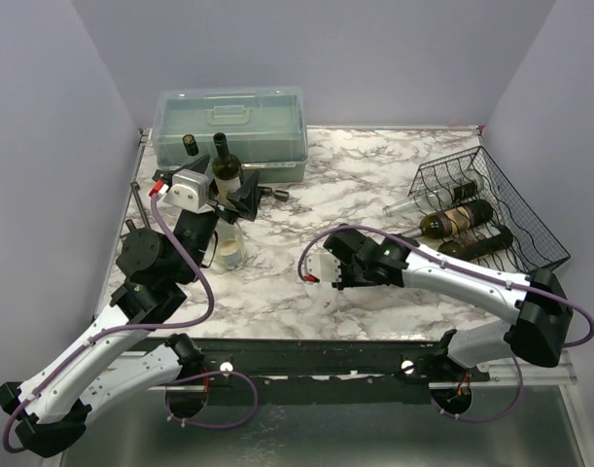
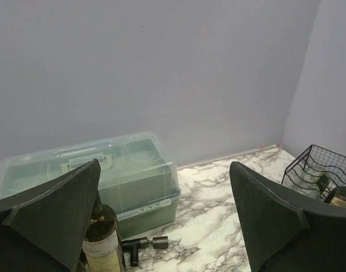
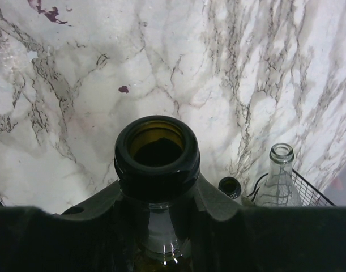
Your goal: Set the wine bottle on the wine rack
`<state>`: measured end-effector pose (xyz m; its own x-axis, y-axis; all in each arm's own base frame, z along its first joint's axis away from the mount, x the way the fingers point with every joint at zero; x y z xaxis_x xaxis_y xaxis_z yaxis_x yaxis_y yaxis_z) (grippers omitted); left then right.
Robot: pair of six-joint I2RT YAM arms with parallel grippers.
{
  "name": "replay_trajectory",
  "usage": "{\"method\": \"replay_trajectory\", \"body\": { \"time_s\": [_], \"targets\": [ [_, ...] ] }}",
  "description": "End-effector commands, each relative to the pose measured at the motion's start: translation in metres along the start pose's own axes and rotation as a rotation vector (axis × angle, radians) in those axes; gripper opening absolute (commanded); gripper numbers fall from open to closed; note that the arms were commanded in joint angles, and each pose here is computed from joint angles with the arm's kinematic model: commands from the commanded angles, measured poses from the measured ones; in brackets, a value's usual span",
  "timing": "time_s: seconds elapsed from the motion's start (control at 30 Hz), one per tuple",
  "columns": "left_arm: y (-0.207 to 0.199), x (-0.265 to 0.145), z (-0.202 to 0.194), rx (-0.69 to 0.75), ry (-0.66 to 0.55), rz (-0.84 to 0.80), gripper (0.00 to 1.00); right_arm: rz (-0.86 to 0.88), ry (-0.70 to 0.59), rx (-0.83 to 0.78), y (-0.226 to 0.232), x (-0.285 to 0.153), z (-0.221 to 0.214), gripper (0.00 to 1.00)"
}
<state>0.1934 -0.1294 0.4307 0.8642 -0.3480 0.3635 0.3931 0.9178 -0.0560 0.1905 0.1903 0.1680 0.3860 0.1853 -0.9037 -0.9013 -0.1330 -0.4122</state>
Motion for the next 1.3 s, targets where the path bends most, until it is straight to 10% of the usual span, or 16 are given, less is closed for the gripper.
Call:
{"method": "replay_trajectory", "body": {
  "time_s": [0.0, 1.27],
  "targets": [
    [-0.001, 0.002, -0.003, -0.001, -0.002, 0.006, 0.98, -0.157, -0.036, 0.072, -0.018, -0.022, -0.001, 0.00],
    [0.032, -0.009, -0.007, 0.020, -0.021, 0.344, 0.94, 0.301, 0.078, -0.210, 0.074, 0.013, -0.065, 0.01]
  ]
}}
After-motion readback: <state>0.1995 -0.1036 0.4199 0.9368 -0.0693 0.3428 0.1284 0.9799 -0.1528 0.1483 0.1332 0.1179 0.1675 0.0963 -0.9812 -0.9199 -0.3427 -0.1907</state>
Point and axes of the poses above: each gripper's point midway between its finger pads, its own x axis out along the fingers, its own y axis along the line the jaws close on, z = x × y, the point moved 6 cm from there along -x, back along the fingers, and after that the axes turned 3 degrees about -x, right-handed, at the moved point
